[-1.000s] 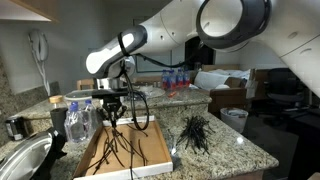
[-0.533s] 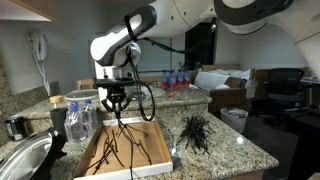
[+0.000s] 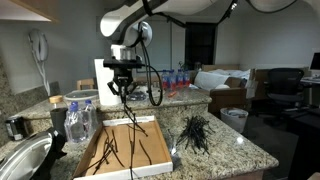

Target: Remove the zip ties from the box

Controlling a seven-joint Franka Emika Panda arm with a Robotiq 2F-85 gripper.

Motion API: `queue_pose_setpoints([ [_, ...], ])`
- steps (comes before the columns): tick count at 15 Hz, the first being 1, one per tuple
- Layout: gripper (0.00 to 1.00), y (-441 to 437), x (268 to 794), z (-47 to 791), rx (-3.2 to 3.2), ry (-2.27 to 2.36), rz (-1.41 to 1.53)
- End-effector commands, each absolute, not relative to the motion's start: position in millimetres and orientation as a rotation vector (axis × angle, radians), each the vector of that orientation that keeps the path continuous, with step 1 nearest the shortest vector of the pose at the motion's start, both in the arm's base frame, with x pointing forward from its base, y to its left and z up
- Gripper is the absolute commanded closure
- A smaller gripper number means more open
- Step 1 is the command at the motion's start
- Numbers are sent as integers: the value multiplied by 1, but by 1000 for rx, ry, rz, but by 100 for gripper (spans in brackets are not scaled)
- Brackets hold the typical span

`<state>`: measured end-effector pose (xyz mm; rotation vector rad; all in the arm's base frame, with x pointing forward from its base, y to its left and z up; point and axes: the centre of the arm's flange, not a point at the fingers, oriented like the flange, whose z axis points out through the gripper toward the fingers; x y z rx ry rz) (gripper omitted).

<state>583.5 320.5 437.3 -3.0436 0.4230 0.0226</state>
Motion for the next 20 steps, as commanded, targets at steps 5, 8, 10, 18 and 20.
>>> queue_pose_setpoints([
  [5,93,248,566,465,-2947,596,-87],
  [8,93,217,568,467,-2905,681,-110],
  [10,93,198,569,466,-2882,733,-105],
  [18,93,125,551,448,-2777,950,-71],
  [20,93,112,543,442,-2760,992,-47],
])
